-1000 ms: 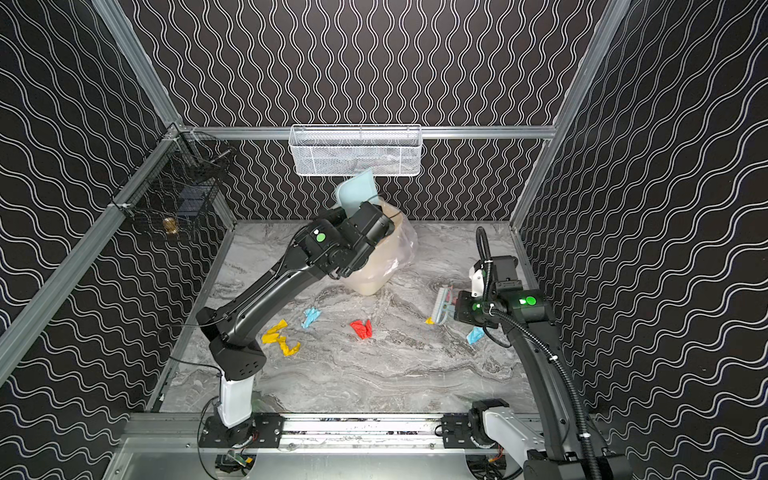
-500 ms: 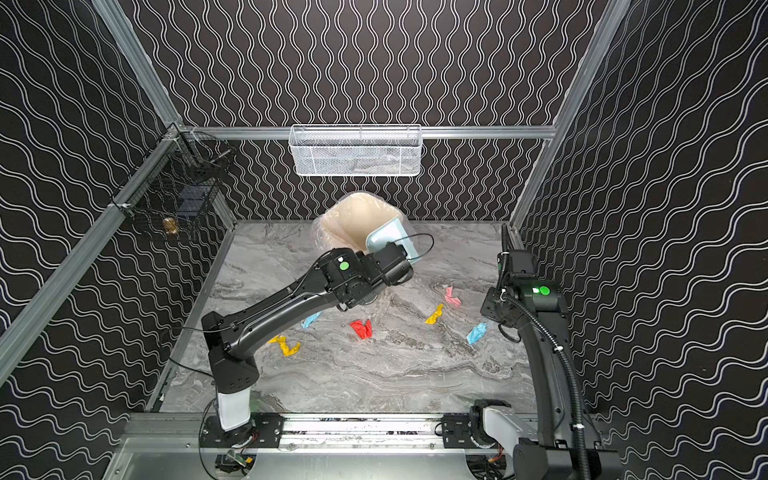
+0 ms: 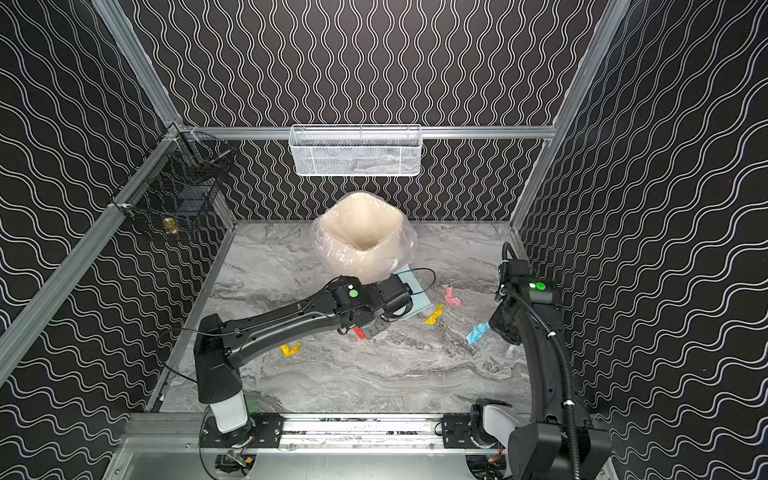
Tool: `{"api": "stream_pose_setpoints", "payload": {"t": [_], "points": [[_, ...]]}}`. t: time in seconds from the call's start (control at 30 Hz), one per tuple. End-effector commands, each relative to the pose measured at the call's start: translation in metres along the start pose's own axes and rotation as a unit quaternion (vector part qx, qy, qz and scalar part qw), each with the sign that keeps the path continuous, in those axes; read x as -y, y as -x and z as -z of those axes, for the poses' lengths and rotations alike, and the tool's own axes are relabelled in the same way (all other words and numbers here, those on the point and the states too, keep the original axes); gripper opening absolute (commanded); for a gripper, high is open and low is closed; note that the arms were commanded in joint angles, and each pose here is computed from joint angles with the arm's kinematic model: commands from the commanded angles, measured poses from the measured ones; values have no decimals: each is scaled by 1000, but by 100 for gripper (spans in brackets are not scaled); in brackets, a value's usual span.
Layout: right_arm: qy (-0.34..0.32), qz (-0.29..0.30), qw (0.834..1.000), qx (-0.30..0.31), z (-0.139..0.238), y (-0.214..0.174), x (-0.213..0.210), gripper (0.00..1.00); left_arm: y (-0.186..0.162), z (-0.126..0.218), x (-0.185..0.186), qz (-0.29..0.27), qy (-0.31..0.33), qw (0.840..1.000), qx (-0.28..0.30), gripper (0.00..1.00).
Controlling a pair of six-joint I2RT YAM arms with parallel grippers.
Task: Sweep away the paper scraps from the table
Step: 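Bring the empty dustpan down toward the table front with the left gripper, then lower the brush behind the light blue scrap while the left sets the dustpan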
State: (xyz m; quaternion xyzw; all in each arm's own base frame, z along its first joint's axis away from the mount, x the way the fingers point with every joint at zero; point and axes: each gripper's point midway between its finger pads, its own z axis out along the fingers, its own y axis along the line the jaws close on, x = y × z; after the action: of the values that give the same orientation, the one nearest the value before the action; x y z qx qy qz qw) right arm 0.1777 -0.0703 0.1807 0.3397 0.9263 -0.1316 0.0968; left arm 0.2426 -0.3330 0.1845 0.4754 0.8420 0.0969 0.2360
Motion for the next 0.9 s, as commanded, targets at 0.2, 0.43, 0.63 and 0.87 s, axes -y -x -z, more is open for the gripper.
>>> {"api": "stream_pose_setpoints", "payload": {"t": [0.2,0.43,0.63,0.87], "points": [[8,0,999,-48,-25,0,-22,0,-21,-21,36,-3,-71,997,-21,0],[36,24,998,-40,-28,21,-44,0,-40,-33,49,11,-92,995,-42,0],[28,73,995,-55,-31,33,-53,0,-53,-41,58,15,-104,993,-57,0],[63,131,985,-94,-30,18,-77,0,-63,-48,63,26,-108,992,-62,0]]}}
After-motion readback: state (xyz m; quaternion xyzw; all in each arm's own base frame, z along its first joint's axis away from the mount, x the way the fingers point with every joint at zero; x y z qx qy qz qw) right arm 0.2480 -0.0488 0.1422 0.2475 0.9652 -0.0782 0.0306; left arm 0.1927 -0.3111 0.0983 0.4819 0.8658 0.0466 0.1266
